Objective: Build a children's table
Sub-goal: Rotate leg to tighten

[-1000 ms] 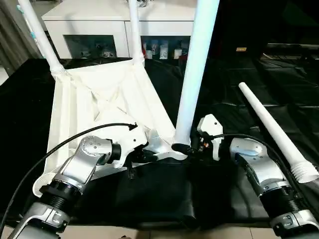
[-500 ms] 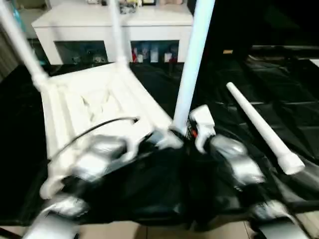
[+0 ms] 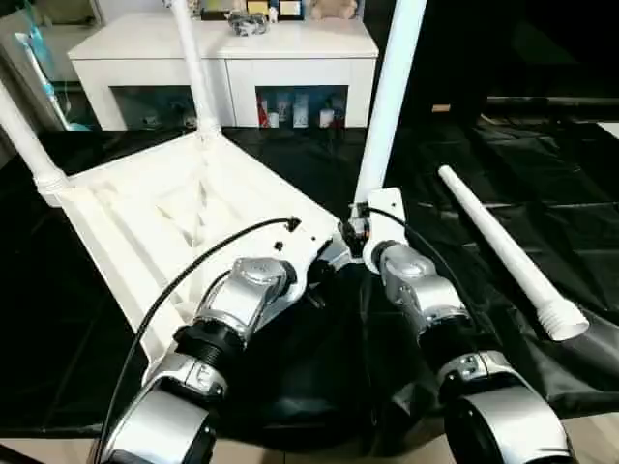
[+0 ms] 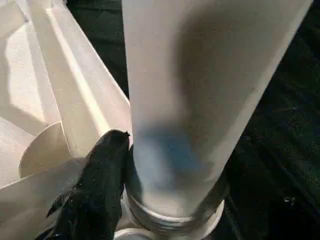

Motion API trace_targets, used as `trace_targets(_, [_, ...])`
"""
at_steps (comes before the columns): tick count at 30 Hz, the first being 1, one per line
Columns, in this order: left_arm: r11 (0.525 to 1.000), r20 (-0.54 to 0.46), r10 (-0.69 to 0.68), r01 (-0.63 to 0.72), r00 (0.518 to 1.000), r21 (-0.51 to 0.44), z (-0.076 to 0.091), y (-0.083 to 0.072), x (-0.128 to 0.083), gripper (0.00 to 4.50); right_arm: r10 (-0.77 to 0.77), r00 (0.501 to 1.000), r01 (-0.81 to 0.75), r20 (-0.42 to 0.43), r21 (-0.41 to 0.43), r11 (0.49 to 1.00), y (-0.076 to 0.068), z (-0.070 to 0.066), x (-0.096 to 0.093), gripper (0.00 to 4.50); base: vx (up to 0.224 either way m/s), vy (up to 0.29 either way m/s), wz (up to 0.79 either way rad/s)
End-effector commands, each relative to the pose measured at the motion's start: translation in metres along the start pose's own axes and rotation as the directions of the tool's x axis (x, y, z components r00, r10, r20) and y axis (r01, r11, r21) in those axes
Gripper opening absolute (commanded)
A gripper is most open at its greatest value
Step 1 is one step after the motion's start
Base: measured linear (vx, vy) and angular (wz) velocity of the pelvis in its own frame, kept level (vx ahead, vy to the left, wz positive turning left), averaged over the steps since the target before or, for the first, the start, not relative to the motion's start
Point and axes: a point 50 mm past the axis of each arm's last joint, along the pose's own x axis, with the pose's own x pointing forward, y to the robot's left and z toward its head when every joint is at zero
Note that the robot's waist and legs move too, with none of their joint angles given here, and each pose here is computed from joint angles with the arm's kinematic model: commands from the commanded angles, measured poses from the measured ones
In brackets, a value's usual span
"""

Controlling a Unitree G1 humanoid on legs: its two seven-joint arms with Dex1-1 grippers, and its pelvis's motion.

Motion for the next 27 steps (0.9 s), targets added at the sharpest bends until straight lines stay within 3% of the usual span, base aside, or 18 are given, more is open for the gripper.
trace_targets(1, [1.000, -0.031, 0.003, -0.004, 1.000, -0.019, -0.004, -0.004, 0.006, 0.00, 0.035, 0.980, -0.028, -0.194, 0.040, 0.999, 0.014, -0.045, -0.002, 2.54, 0.000, 0.000, 0.00])
trace_targets(7, [1.000, -0.030, 0.018, -0.018, 0.999, -0.023, -0.005, 0.001, 0.004, 0.00, 0.039, 0.986, -0.034, -0.159, 0.036, 0.999, 0.015, -0.040, -0.001, 2.54, 0.000, 0.000, 0.00])
trace_targets(8, [1.000, -0.029, 0.018, -0.018, 0.999, -0.020, -0.005, 0.001, 0.004, 0.00, 0.040, 0.987, -0.035, -0.153, 0.036, 0.999, 0.015, -0.038, -0.001, 3.10, 0.000, 0.000, 0.00])
trace_targets(11, [1.000, -0.024, 0.014, -0.015, 1.000, -0.012, -0.006, 0.003, 0.002, 0.00, 0.045, 0.991, -0.043, -0.127, 0.020, 0.999, 0.013, -0.034, 0.000, 3.10, 0.000, 0.000, 0.00])
trace_targets(16, [1.000, -0.029, 0.014, -0.014, 0.999, 0.010, -0.010, 0.007, -0.002, 0.00, 0.030, 0.996, -0.030, -0.081, -0.009, 1.000, 0.004, -0.025, 0.000, 3.74, 0.000, 0.000, 0.00])
trace_targets(19, [1.000, -0.024, 0.006, -0.006, 1.000, 0.023, -0.013, 0.009, -0.006, 0.00, 0.038, 0.999, -0.039, -0.035, -0.025, 0.999, -0.005, -0.016, -0.003, 3.88, 0.000, 0.000, 0.00])
trace_targets(21, [0.999, -0.022, 0.000, 0.001, 1.000, 0.040, -0.016, 0.013, -0.011, 0.00, 0.092, 0.995, -0.091, 0.023, -0.063, 0.994, -0.011, -0.003, -0.010, 4.06, 0.000, 0.000, 0.00])
trace_targets(24, [0.997, -0.006, -0.020, 0.021, 1.000, 0.070, -0.016, 0.014, -0.013, 0.00, 0.149, 0.988, -0.145, 0.038, -0.096, 0.985, -0.013, 0.002, -0.015, 4.30, 0.000, 0.000, 0.00])
trace_targets(25, [0.997, -0.009, -0.032, 0.032, 0.999, 0.075, -0.019, 0.016, -0.017, 0.00, 0.235, 0.972, -0.226, 0.033, -0.165, 0.960, -0.015, 0.004, -0.022, 4.30, 0.000, 0.000, 0.00])
trace_targets(27, [0.994, -0.001, -0.056, 0.056, 0.998, 0.096, -0.020, 0.016, -0.020, 0.00, 0.306, 0.952, -0.292, 0.033, -0.209, 0.933, -0.017, 0.006, -0.028, 4.46, 0.000, 0.000, 0.00])
